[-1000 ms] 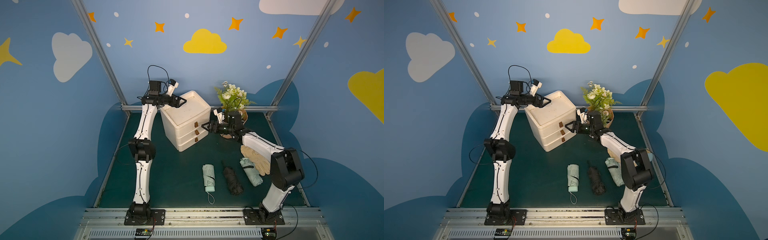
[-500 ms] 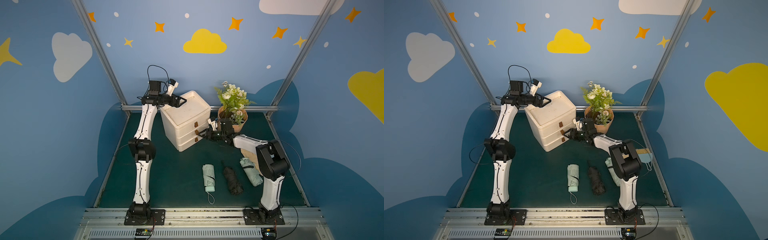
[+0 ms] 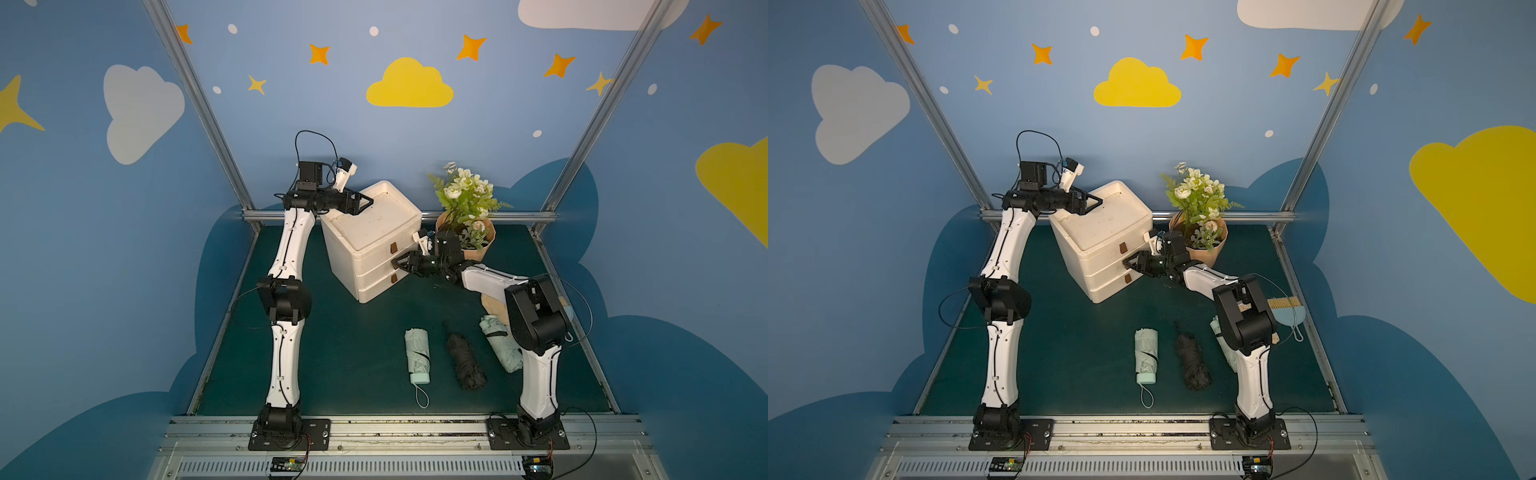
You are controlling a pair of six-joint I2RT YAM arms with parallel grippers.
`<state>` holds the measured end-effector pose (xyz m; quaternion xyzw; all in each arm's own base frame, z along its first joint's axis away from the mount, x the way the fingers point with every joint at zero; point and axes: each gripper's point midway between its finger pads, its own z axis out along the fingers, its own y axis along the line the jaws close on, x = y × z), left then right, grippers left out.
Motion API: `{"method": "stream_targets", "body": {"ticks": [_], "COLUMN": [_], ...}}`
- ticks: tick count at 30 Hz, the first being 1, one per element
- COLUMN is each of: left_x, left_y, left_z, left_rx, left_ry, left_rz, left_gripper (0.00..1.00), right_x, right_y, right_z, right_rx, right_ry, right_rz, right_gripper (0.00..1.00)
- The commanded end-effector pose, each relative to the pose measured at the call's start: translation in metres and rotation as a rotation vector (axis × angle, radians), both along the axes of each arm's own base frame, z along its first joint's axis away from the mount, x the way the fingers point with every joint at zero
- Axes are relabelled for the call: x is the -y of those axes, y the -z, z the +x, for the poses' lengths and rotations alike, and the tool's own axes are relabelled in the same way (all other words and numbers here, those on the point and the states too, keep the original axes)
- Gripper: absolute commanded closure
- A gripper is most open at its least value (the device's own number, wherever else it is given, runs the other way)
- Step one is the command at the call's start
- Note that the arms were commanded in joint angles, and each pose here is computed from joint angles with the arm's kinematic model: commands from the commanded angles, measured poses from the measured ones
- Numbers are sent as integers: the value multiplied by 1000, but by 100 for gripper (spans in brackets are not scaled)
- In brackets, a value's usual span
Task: Place the umbrella in the drawer by color
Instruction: Open the drawer in the storage box.
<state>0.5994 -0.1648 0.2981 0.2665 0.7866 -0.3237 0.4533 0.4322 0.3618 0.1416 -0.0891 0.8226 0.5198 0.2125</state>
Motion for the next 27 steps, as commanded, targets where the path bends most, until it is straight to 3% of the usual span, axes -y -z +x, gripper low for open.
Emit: {"method": "stream_targets", "body": {"ticks": [1,6,14,20,27], "left_x": [40,42,43,44,45], "left_y": [33,36,36,37,37], "left_z": [-27,-28,-28,-29,-26], "left_rx": [-177,-186,-182,-183,-176], "left_ry": [119,124,125,137,135], "left_rz": [-52,-50,-46,-52,-56], "left_gripper": [9,9,9,9,9], "right_x": [-28,-19,-16,-3,31], "right_y": [-12,-18,-18,-16,-2], "right_z": [-8,-3,-11,-26,-54], "right_rx": [36,57,62,64,52], "right_ry": [-63,-31,-35,-33,-18], "right_rz": [62,64,46,13,-119], "right_gripper": [53,65,98,100,100]}}
